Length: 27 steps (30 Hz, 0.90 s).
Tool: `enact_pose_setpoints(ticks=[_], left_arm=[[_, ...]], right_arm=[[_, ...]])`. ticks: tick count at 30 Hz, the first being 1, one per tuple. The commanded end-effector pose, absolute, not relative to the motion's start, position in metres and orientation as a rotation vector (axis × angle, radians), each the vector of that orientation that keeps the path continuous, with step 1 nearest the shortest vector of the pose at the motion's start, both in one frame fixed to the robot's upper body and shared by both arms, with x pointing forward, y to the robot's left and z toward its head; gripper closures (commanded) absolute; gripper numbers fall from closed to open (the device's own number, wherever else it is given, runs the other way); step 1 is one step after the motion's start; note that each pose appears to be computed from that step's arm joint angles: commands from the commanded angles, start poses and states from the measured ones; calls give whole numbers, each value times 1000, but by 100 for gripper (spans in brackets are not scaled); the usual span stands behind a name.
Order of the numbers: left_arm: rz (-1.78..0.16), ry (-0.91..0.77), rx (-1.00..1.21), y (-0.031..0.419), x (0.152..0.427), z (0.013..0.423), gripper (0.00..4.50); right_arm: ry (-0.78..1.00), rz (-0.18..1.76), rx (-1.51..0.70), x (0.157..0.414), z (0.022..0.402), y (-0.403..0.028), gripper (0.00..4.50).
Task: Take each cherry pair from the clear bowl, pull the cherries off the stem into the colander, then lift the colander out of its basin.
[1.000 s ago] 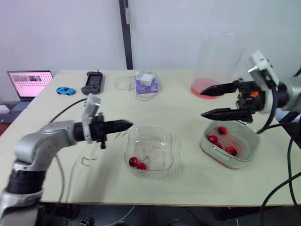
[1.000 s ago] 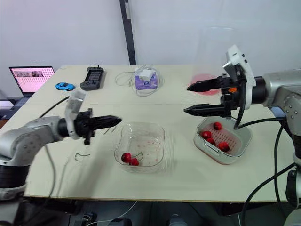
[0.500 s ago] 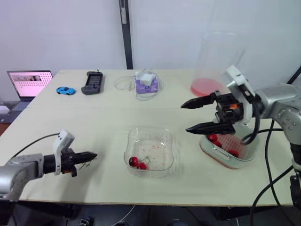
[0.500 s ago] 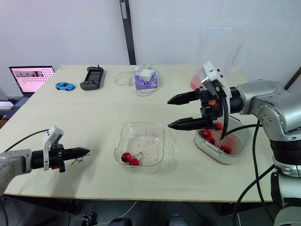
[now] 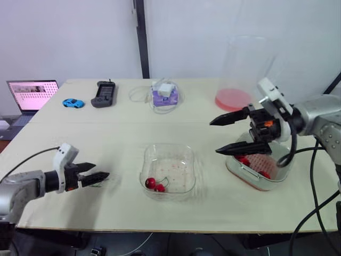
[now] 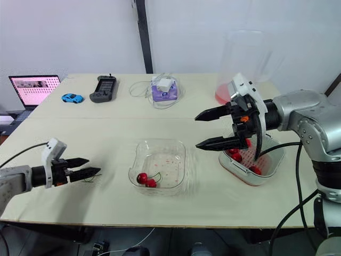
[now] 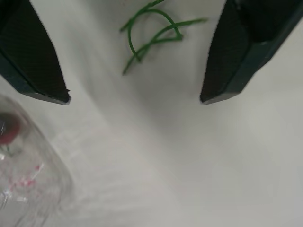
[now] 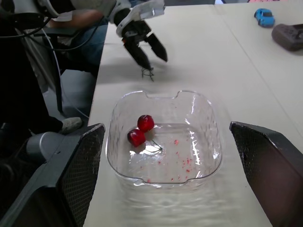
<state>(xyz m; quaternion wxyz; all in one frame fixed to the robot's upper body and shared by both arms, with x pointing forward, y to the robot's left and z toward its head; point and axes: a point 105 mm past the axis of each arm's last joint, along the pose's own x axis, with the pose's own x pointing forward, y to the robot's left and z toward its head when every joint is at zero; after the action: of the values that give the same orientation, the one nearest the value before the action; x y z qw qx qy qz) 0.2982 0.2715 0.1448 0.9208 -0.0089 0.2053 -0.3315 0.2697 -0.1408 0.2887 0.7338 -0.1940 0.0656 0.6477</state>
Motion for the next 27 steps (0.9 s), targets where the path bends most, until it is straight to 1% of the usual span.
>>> enact_pose_setpoints(ticks=[1,3,6,8,9,12,15,16,19,27], left_arm=[[-746,268,43,267,298,193,2],[-834,200,130,255,295,205,2],[-943,141,122,239,288,219,2],[-1074,143,136,223,276,225,2],[-1125,145,138,217,272,227,2],[-1216,166,137,204,265,228,2],[-1189,139,224,204,273,223,2],[-1194,138,236,203,274,221,2],[-1230,159,264,200,270,216,2],[-1216,213,309,206,266,202,2]], right_arm=[[115,1416,-475,267,293,-132,0],[101,1401,-492,271,288,-121,0],[106,1362,-513,279,279,-106,0],[112,1319,-557,284,265,-87,0],[160,1322,-571,284,255,-78,0],[226,1301,-563,292,245,-52,0],[275,1336,-548,294,234,-27,0],[286,1328,-589,296,226,-22,0],[329,1337,-638,295,204,-11,0],[406,1316,-688,298,173,1,0]])
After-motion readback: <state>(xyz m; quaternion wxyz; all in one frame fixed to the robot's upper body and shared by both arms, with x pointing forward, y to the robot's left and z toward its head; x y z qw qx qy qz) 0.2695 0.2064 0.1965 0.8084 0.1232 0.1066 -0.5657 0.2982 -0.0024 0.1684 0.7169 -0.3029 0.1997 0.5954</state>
